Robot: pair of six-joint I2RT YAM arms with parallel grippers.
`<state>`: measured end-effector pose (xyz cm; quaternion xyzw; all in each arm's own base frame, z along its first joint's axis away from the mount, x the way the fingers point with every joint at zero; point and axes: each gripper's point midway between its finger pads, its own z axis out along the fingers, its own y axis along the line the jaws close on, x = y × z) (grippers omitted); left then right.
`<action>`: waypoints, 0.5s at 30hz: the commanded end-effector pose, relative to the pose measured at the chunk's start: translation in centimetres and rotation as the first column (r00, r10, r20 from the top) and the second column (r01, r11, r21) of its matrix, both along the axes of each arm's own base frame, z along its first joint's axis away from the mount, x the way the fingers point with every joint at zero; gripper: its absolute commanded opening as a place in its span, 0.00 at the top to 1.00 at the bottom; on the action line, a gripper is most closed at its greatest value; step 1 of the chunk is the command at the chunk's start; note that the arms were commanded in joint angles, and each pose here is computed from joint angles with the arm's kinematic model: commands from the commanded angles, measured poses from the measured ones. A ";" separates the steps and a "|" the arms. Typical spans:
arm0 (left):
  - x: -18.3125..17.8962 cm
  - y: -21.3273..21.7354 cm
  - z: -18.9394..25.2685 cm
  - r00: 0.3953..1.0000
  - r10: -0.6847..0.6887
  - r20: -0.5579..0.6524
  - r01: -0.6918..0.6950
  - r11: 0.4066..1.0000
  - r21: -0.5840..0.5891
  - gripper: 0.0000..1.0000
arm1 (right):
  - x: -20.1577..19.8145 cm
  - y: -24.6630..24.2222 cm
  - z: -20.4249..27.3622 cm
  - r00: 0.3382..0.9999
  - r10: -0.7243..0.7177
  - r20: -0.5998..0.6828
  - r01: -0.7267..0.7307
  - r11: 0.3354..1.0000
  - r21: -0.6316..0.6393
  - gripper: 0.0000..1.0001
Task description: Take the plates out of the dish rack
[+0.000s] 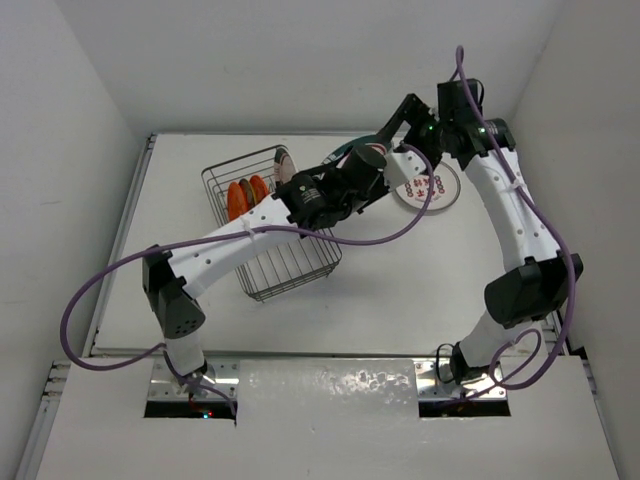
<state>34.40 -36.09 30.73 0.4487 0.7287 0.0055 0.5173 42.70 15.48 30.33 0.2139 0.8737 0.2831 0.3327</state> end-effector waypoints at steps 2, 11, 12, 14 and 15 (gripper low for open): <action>0.6 -0.5 5.8 0.986 -0.013 0.165 0.027 0.996 -0.083 1.00 | -1.4 2.1 -0.9 0.996 0.085 -0.013 -0.084 0.994 0.077 0.13; 1.5 -0.6 4.7 0.984 0.071 0.163 -0.053 0.992 -0.111 0.08 | -1.4 0.8 -3.5 1.000 0.017 0.000 -0.017 0.998 0.067 1.00; 1.4 -0.6 4.5 0.985 0.078 0.151 -0.060 0.991 -0.121 0.07 | -1.0 0.4 -3.8 1.000 -0.004 0.008 0.003 0.998 0.066 1.00; 0.8 -0.1 4.3 0.990 0.089 0.112 -0.074 0.988 -0.139 0.00 | 1.0 -2.8 -3.9 0.990 -0.126 0.066 0.123 0.991 0.050 1.00; 0.5 0.0 4.2 0.991 0.118 0.070 -0.102 0.976 -0.194 0.00 | 1.2 -4.2 -6.1 0.984 -0.174 0.050 0.173 0.985 0.030 1.00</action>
